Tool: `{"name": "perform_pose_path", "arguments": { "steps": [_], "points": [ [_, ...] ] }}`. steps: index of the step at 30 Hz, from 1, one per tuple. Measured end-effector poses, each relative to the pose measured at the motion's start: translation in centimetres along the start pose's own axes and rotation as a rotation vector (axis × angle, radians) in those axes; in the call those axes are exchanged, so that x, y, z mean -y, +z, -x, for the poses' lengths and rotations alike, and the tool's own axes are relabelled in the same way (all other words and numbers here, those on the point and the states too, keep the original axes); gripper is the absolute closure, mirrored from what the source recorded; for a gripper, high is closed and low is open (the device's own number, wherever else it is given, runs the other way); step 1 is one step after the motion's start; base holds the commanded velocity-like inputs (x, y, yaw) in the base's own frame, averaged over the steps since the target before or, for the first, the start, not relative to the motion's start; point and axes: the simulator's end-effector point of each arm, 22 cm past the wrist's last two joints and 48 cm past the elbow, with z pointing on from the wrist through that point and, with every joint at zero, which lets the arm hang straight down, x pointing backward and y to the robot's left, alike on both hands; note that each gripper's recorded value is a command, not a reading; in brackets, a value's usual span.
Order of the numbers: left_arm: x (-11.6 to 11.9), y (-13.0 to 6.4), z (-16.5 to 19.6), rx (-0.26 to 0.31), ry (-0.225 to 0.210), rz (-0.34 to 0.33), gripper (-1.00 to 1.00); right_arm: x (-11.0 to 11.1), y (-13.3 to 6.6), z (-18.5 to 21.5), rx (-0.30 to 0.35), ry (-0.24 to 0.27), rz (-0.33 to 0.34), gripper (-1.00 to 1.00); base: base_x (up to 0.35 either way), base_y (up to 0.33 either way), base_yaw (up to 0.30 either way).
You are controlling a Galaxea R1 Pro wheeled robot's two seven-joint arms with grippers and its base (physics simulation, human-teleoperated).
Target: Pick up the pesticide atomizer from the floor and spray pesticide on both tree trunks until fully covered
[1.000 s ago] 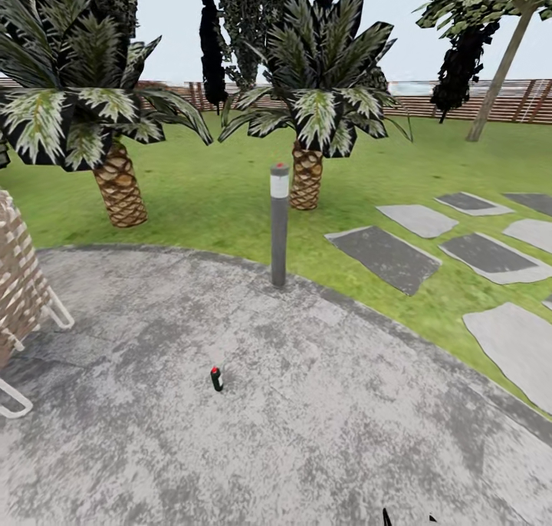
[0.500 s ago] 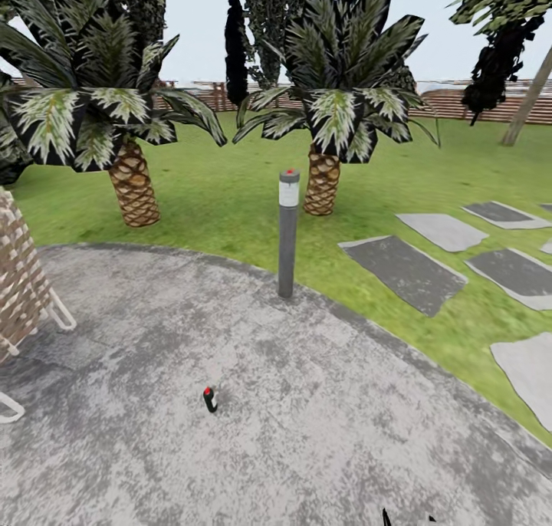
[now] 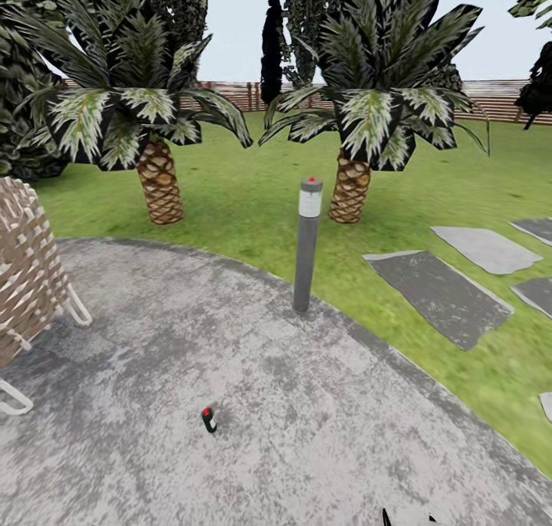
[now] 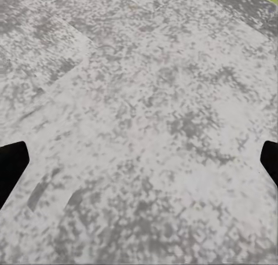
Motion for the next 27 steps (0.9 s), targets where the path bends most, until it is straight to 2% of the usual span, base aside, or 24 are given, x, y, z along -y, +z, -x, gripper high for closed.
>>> {"name": "perform_pose_path", "arguments": {
  "steps": [3, 6, 8, 10, 12, 13, 15, 17, 22, 24, 27],
  "points": [
    [-0.2, 0.0, 0.1, 0.002, 0.003, 0.002, -1.0, 0.0, 0.0, 0.0, 0.0, 0.0, 0.0, -1.0, 0.149, -0.089, 0.013],
    [0.4, 0.7, 2.6, 0.045, 0.013, -0.013, -1.0, 0.1, 0.1, 0.5, 0.01, 0.003, -0.004, -1.0, 0.01, -0.006, 0.001],
    [0.9, 2.8, 9.2, 0.141, 0.01, -0.024, -1.0, 0.1, 0.6, 2.3, 0.051, 0.003, -0.005, -1.0, 0.002, -0.001, 0.0],
    [1.6, 4.8, 17.8, 0.255, 0.011, -0.034, -1.0, 0.2, 1.6, 6.4, 0.136, 0.003, -0.006, -1.0, 0.0, 0.0, 0.0],
    [2.1, 5.3, 21.5, 0.3, 0.033, -0.048, -1.0, 0.1, 2.1, 8.9, 0.186, 0.004, -0.005, -1.0, 0.0, 0.0, 0.0],
    [2.6, 5.7, 24.2, 0.329, 0.059, -0.059, -1.0, 0.0, 2.5, 10.4, 0.214, 0.005, -0.005, -1.0, 0.0, 0.0, 0.0],
    [3.0, 6.3, 27.6, 0.337, 0.097, -0.066, -1.0, -0.2, 3.6, 13.2, 0.259, 0.011, -0.005, -1.0, 0.0, 0.0, 0.0],
    [3.1, 6.5, 28.8, 0.332, 0.11, -0.067, -1.0, -0.3, 4.1, 14.7, 0.282, 0.014, -0.005, -1.0, 0.0, 0.0, 0.0],
    [3.9, 6.6, 29.0, 0.324, 0.121, -0.078, -1.0, -0.6, 4.4, 15.8, 0.301, 0.017, -0.001, -1.0, 0.041, 0.036, 0.0],
    [4.7, 6.6, 28.5, 0.312, 0.141, -0.092, -1.0, -0.6, 4.4, 16.0, 0.305, 0.018, 0.0, -1.0, 0.229, 0.218, -0.188],
    [4.9, 6.6, 28.3, 0.308, 0.144, -0.095, -1.0, -0.6, 4.4, 16.0, 0.305, 0.018, 0.0, -1.0, 0.243, 0.232, -0.281]
  ]
}}
